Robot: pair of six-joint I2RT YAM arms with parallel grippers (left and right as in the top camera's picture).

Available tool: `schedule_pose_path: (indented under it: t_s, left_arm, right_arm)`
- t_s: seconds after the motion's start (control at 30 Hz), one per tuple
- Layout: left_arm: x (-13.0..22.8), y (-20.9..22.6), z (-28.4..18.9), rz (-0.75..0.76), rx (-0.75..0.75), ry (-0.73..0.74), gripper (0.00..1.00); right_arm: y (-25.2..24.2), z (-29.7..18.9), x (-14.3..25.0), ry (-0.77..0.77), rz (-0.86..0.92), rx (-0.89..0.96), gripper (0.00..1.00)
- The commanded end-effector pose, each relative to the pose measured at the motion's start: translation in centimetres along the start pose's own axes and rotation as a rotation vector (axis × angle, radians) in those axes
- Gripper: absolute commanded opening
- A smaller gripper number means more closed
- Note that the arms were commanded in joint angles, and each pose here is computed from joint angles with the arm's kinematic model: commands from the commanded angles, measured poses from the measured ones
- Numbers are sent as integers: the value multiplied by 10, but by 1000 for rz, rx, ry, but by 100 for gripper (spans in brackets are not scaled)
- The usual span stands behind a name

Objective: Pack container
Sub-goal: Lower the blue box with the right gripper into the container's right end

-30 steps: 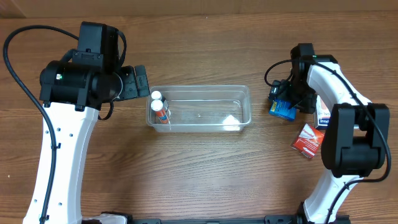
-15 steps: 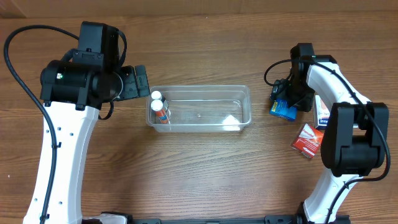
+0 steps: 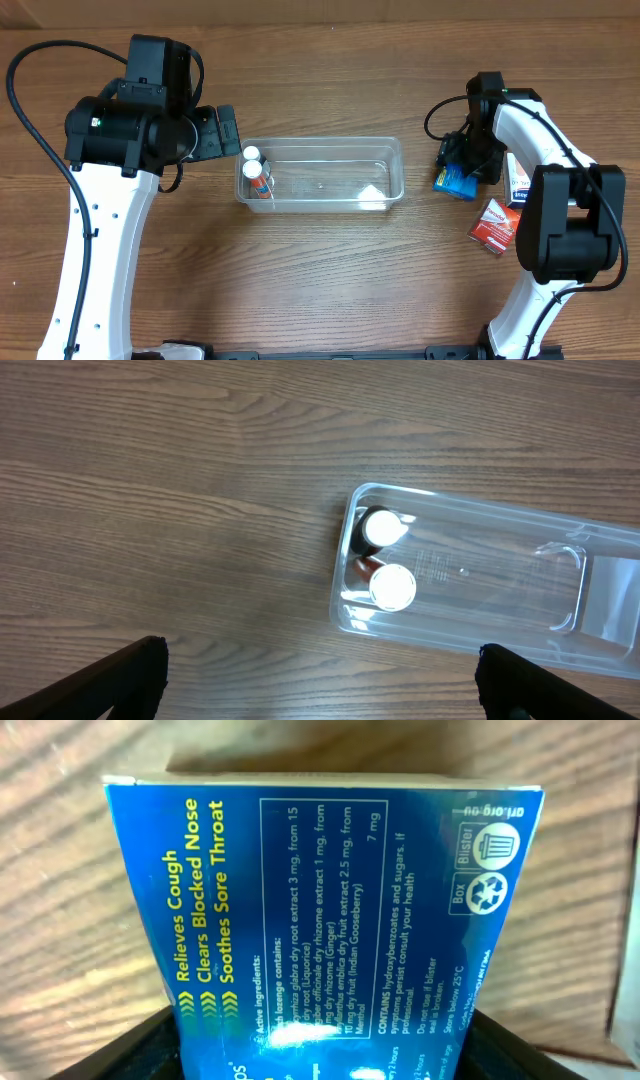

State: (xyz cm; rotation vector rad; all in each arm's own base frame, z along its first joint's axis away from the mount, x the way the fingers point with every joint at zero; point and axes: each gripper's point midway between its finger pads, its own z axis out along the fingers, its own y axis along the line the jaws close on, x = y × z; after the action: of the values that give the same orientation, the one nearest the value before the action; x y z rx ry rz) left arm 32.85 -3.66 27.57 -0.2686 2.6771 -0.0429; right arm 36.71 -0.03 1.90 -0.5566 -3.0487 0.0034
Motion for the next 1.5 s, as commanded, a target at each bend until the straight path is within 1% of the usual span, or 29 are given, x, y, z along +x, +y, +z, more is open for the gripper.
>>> schedule_pose_path:
  t_s: [0.0, 0.1, 0.2, 0.27, 0.37, 0.47, 0.63, 0.77, 1.03, 1.23, 1.27, 1.3, 1.33, 1.47]
  left_arm:
    - [-3, 1, -2, 4, -4, -8, 100]
    - [-3, 1, -2, 4, -4, -8, 100]
    - [-3, 1, -2, 4, -4, -8, 100]
    - [-3, 1, -2, 4, -4, -8, 100]
    - [-3, 1, -2, 4, -4, -8, 100]
    - [-3, 1, -2, 4, -4, -9, 100]
    - [-3, 1, -2, 4, -4, -7, 100]
    - [-2, 1, -2, 4, -5, -6, 100]
    - [-2, 1, -2, 4, -6, -5, 100]
    - [-2, 1, -2, 4, -5, -5, 100]
    - [-2, 1, -2, 4, -6, -5, 100]
    - [-2, 1, -2, 4, -6, -5, 100]
    - [-2, 1, -2, 4, -6, -5, 100]
    - [-2, 1, -2, 4, -6, -5, 100]
  right_arm:
    - [15, -55, -12, -127, -26, -49, 76]
    - [30, -107, -4, -224, -70, -91, 76]
    - [49, -146, 13, -303, -131, -132, 76]
    - [68, -172, 34, -359, -201, -169, 76]
    - [99, -190, 65, -392, -315, -210, 76]
    - [124, -185, 88, -370, -371, -225, 76]
    - [149, -159, 102, -313, -404, -211, 77]
    - [161, -134, 98, -273, -420, -183, 77]
    - [165, -87, 93, -178, -417, -112, 77]
    - [170, -81, 88, -186, -417, -118, 78]
    - [171, -81, 88, -187, -417, -119, 82]
    - [170, -81, 88, -185, -418, -118, 87]
    - [170, -81, 89, -184, -418, -117, 88]
    - [168, -80, 90, -174, -418, -110, 83]
